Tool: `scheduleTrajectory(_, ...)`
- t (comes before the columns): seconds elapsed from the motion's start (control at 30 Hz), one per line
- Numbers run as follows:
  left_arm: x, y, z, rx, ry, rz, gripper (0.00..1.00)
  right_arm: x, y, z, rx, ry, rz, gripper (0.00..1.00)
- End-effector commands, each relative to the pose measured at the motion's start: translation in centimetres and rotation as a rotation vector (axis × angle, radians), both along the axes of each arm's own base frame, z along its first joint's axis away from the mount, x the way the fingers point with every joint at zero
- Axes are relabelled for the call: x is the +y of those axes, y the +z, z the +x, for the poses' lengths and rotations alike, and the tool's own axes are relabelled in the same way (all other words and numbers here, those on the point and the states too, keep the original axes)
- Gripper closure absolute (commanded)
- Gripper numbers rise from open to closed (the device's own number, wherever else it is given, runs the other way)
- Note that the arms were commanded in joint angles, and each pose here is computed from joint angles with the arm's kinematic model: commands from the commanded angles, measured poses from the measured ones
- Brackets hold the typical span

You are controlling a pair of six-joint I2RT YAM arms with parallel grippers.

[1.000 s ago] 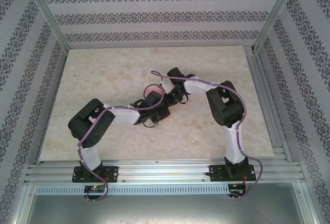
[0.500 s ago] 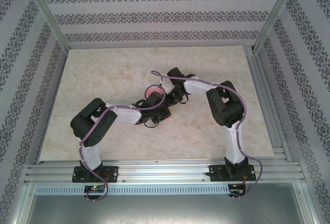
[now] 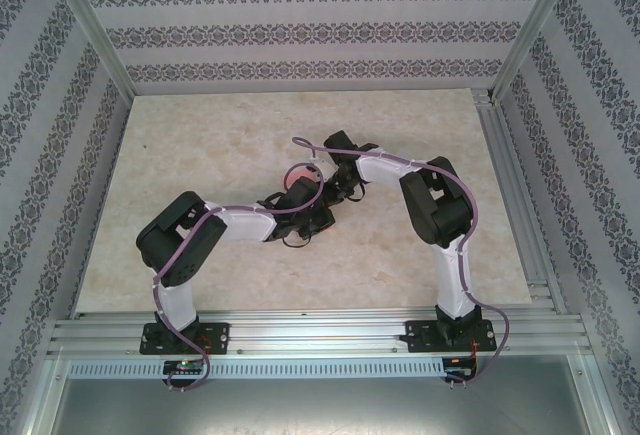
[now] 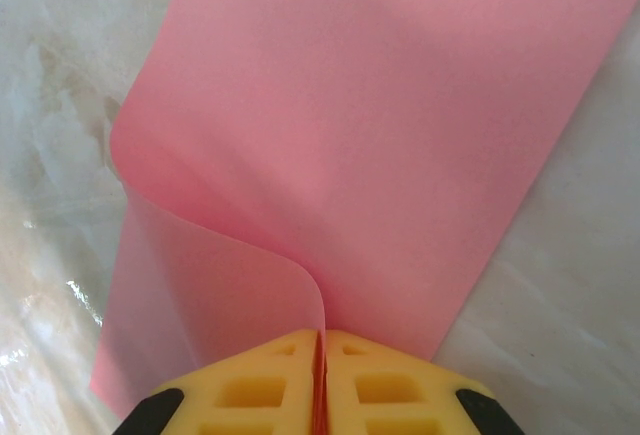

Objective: Fold a paper plane with a square sheet of paper (pick it up from the middle)
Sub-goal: Fold the triangle a second time at the center of the table.

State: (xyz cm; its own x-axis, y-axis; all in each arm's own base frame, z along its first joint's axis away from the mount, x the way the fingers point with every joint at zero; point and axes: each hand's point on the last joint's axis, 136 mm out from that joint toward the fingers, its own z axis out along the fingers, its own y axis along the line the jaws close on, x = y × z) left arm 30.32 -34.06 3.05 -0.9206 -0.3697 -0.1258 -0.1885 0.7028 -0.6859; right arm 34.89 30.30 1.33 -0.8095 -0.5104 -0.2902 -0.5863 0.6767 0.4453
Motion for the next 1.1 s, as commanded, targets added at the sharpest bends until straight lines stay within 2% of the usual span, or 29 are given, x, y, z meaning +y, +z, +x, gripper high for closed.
scheduleTrajectory(0.0,-0.6,-1.0,-0.6,0.000,-0.032,0.015,1.00,-0.7,-2.4,-0.4,0.013,0.011,-0.073,0.90)
scheduleTrajectory(0.3,-0.5,-2.9,-1.2,0.030,-0.033,0.037,1.00,-0.7,-2.4,-0.4,0.014,0.012,-0.073,0.90)
scheduleTrajectory(0.67,-1.6,-0.5,-0.6,-0.013,-0.052,-0.006,1.00,-0.8,-2.5,-0.4,0.016,0.011,-0.077,0.89)
scheduleTrajectory(1.07,-2.6,-1.3,-1.7,0.009,-0.083,-0.043,0.98,-0.8,-2.5,-0.4,0.017,0.010,-0.077,0.89)
